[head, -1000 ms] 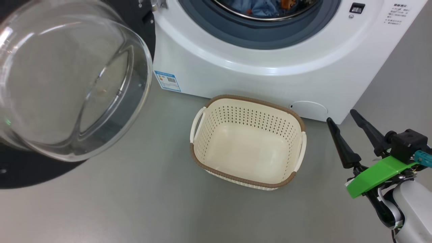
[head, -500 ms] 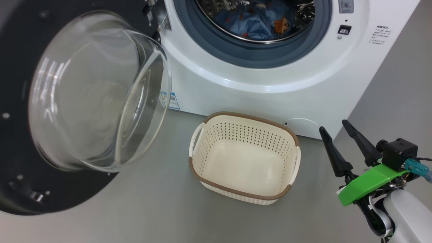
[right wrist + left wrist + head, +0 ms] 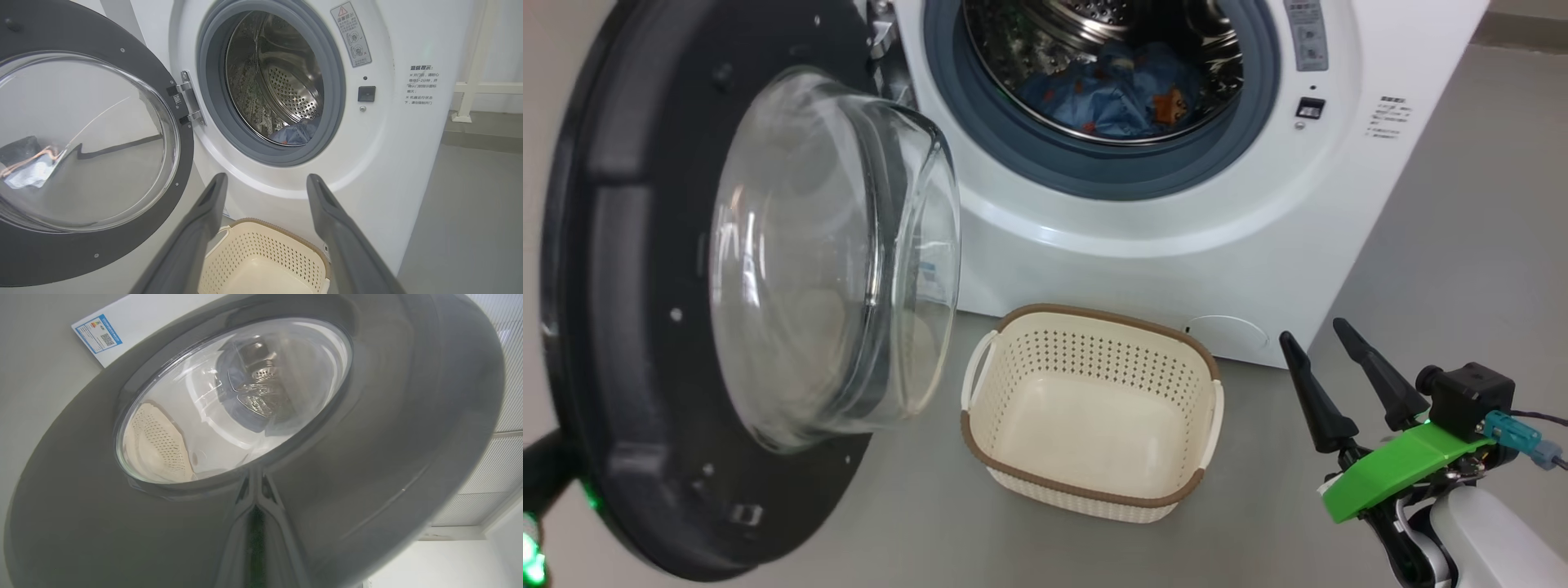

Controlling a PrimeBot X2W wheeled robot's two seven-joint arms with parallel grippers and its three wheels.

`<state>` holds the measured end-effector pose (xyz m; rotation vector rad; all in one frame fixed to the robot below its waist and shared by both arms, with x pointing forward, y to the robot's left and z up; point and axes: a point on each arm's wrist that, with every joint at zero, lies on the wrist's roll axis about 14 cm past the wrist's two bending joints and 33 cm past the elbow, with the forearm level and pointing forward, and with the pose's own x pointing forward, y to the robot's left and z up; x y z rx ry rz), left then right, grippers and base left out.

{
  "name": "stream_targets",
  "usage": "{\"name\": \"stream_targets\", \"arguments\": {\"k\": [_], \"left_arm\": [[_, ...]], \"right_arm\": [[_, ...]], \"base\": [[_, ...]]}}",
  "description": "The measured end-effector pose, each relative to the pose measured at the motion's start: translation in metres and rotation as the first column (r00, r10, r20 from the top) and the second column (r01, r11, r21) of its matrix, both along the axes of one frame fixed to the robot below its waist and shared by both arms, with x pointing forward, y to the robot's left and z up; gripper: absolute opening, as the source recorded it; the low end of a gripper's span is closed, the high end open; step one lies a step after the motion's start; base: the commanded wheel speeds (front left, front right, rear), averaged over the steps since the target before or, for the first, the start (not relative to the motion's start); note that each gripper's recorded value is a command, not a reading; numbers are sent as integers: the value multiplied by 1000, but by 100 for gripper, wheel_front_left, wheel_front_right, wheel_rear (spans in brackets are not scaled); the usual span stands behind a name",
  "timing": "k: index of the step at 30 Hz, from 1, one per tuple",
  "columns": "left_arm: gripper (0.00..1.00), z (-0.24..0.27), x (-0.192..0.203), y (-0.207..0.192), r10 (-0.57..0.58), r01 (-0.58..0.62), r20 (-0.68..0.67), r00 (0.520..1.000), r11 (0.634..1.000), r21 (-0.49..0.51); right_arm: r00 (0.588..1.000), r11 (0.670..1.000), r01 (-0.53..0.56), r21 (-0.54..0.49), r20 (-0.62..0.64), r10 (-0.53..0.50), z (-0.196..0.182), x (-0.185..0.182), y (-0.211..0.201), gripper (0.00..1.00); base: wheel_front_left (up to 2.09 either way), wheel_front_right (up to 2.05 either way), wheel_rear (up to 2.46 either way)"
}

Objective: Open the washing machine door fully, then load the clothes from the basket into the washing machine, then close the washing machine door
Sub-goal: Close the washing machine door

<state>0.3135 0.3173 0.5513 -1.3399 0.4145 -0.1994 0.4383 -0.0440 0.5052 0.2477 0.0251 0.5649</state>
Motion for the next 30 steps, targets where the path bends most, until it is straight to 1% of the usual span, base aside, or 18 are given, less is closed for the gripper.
{"name": "stream_targets", "arguments": {"k": [5,13,19,27,30], "left_arm": [[0,14,4,-39,-89,91,56,994,996,-25],[0,37,22,-94,-215,220,136,967,975,-27],[0,37,39,-116,-241,250,149,959,967,-48],[0,40,69,-167,-330,349,181,927,933,-87],[0,43,85,-179,-339,359,192,921,930,-84]], "right_arm": [[999,999,36,13,-6,-36,0,-7,-10,100],[992,992,123,23,7,-123,7,-10,-42,100],[983,983,182,26,9,-182,8,-14,-63,100],[961,961,276,31,5,-277,8,-25,-98,100],[950,949,313,32,3,-313,7,-29,-111,100]], "base": [[0,0,0],[0,0,0],[0,0,0],[0,0,0],[0,0,0]]}}
